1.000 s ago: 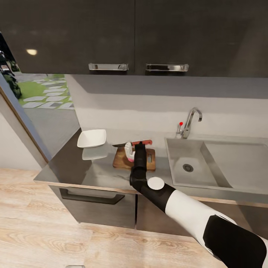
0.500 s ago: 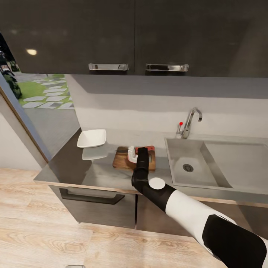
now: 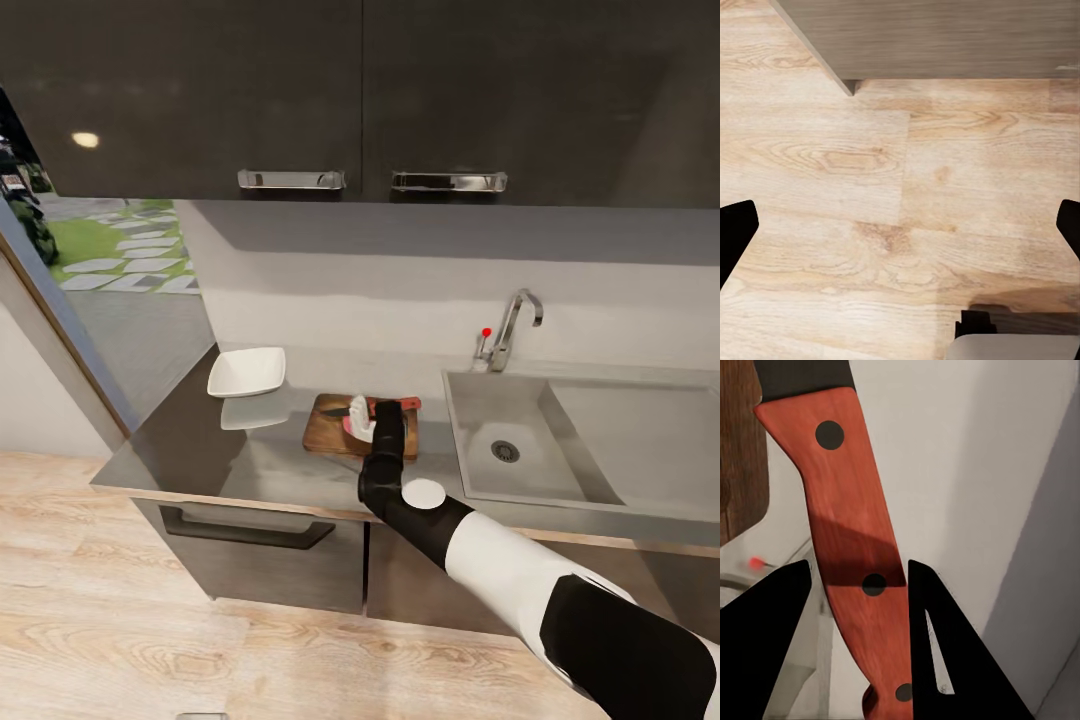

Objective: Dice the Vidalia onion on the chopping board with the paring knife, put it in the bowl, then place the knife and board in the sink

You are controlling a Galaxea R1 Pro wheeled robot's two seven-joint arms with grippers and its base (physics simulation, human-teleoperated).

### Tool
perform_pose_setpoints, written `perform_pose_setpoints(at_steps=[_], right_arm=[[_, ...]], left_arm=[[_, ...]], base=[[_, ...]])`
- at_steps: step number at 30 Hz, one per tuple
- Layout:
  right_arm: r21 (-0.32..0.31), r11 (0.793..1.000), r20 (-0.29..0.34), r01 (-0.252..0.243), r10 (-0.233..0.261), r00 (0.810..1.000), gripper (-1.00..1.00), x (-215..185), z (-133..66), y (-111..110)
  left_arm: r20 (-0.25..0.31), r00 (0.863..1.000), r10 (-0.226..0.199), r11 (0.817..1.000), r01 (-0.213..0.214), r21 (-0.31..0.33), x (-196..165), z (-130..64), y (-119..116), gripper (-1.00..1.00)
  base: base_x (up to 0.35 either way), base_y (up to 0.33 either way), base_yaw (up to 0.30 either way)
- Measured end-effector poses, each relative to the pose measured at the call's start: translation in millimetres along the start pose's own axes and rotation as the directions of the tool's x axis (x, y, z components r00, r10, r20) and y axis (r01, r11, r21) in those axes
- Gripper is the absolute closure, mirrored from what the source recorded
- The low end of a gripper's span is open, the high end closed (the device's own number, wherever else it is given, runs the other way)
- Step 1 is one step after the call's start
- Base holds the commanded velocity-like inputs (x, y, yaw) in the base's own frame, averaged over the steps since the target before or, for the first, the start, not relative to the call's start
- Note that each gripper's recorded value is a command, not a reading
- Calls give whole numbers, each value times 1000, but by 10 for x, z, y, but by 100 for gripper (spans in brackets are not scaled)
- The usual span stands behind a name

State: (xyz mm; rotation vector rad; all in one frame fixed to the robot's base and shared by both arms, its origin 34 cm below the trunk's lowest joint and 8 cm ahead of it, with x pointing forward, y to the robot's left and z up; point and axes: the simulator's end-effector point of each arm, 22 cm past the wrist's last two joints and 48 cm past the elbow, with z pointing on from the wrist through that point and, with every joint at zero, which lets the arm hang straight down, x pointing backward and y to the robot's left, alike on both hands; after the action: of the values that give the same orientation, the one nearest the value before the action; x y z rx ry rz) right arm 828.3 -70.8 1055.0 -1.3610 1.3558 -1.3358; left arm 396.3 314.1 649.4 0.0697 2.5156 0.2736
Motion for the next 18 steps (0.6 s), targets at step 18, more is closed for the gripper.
perform_pose_setpoints(at_steps=[18], right_arm=[[-12, 1000, -7, 6, -6, 1000, 100, 20, 8, 57]], left_arm=[[0, 1000, 0, 1000, 0, 1, 0, 0, -2, -100]], base=[[0, 0, 0]])
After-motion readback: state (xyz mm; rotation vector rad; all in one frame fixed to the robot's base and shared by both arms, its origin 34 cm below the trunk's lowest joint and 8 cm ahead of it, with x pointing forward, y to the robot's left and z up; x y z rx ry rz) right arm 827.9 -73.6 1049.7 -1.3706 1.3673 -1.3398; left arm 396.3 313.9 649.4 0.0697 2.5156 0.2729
